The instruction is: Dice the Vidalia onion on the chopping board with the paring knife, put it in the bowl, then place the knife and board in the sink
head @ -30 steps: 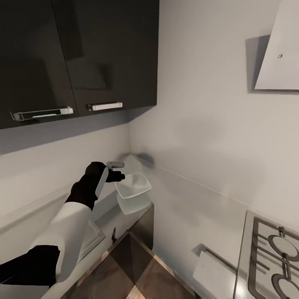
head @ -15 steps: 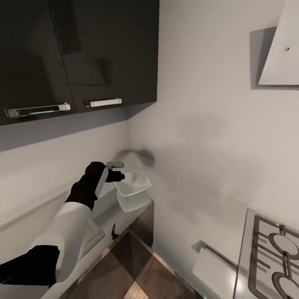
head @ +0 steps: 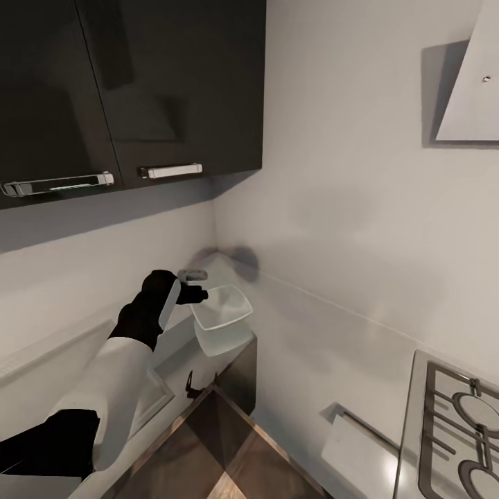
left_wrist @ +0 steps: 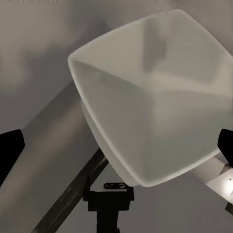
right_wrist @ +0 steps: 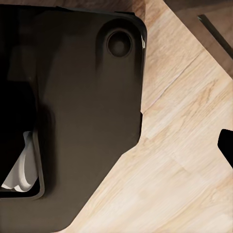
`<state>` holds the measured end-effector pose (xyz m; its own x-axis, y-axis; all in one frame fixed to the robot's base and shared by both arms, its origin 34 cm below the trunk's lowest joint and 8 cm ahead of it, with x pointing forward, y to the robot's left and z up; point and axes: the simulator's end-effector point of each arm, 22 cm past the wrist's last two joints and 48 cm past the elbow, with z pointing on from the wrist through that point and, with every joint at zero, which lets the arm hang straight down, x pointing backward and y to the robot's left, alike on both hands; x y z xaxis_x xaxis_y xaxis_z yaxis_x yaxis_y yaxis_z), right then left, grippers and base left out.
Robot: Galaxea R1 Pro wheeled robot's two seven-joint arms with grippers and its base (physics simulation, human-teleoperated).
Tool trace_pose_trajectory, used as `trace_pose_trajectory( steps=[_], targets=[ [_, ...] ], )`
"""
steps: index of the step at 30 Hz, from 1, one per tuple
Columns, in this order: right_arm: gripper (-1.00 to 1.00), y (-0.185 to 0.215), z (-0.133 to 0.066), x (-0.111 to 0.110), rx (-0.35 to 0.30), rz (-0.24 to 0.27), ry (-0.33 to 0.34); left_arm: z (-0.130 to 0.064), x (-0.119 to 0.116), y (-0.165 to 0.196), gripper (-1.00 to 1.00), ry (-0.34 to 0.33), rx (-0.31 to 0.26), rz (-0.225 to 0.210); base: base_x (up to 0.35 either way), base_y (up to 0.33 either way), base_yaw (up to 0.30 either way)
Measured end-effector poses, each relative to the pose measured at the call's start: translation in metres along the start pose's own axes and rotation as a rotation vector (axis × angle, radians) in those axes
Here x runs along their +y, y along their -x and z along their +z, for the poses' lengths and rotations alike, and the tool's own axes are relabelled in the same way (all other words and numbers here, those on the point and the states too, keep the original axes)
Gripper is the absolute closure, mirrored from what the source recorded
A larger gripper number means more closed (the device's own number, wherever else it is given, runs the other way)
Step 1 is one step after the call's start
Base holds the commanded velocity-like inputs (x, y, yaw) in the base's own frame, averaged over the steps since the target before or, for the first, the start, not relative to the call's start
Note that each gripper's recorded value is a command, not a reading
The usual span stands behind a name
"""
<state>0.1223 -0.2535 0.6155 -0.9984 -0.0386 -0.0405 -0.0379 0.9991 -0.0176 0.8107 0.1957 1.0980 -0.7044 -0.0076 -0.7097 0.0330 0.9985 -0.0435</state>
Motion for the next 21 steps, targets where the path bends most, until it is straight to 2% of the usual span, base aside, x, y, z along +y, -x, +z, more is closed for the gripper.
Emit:
trace_pose_trajectory(
  steps=[7,10,17,21],
  targets=[
    [-1.0,0.001,0.0,0.005,-0.002,0.0,0.019,0.0,0.001,0.0,-1.0,0.001,-0.001,-0.001,0.0,0.0,0.0],
    [-1.0,0.001,0.0,0.014,-0.004,-0.001,0.048,0.0,0.0,0.0,-1.0,0.0,0.0,-0.001,0.0,0.0,0.0],
    [-1.0,0.001,0.0,0.013,0.0,-0.001,0.044,0.0,0.001,0.0,-1.0,0.001,0.0,0.0,0.0,0.0,0.0],
    [-1.0,-0.005,0.0,0.013,0.024,-0.001,0.044,0.002,0.001,-0.002,-1.0,0.001,0.004,0.0,0.0,0.0,0.0]
  ],
)
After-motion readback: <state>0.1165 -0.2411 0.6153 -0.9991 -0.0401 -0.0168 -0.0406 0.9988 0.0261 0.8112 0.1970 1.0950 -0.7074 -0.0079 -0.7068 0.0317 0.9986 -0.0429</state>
